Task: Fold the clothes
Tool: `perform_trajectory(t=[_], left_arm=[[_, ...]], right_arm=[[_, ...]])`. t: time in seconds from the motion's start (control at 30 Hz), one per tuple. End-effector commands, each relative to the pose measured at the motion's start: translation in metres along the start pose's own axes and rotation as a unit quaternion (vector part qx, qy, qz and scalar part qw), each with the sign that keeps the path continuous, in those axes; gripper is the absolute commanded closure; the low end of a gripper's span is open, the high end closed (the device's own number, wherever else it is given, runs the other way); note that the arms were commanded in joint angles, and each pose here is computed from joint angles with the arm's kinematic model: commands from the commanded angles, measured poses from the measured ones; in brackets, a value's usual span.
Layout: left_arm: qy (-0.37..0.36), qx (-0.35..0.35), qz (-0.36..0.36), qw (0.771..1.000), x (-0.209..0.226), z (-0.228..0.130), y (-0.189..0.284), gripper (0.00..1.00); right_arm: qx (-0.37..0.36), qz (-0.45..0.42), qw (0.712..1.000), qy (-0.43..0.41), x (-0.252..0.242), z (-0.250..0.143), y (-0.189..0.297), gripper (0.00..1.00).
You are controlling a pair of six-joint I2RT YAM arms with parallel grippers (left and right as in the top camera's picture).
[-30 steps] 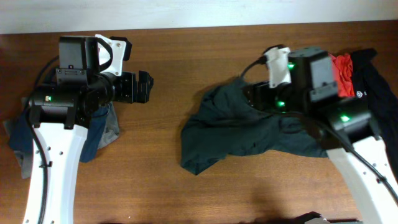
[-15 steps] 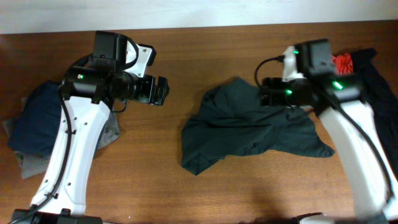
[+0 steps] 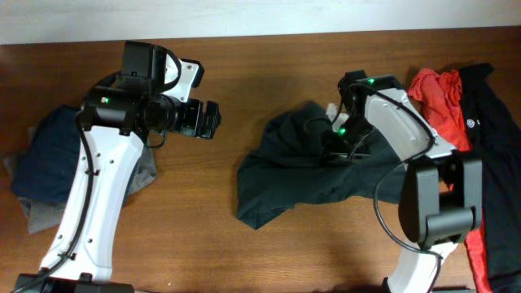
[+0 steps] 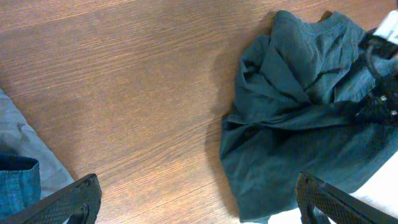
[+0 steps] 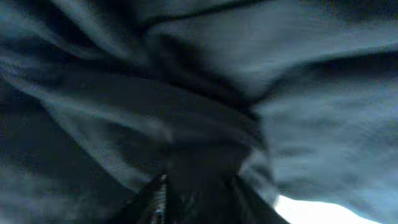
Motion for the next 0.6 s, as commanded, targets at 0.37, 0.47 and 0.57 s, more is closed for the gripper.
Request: perform_trajectory(t=[0.37, 0.47, 0.57], left_arm=[[-0.013, -0.002, -0.004, 1.000, -0.001, -0.001, 0.001, 0.01], [-0.013, -0.002, -0.004, 1.000, -0.002, 0.000, 0.001, 0.01], [-0.013, -0.003, -0.004, 1.000, -0.001, 0.000, 0.001, 0.01]], right_arm=[[-0.351, -0.211, 0.911, 0.052, 0.043, -0.025, 0.229, 0.96], [-0.436, -0.287, 0.853, 0.020, 0.046, -0.053, 0.290, 0.96], [-0.504, -0.288, 0.814, 0.026, 0.061, -0.073, 0.330, 0.96]])
Point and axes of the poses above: each gripper's point midway between its finger pads, its own y axis back along the fingers, its own x axis along the line the jaws close on, z = x × y, the point moved 6 cm from there along y, back along the fingers, and after that the axes turned 10 degrees about y, right-handed, at the moved point
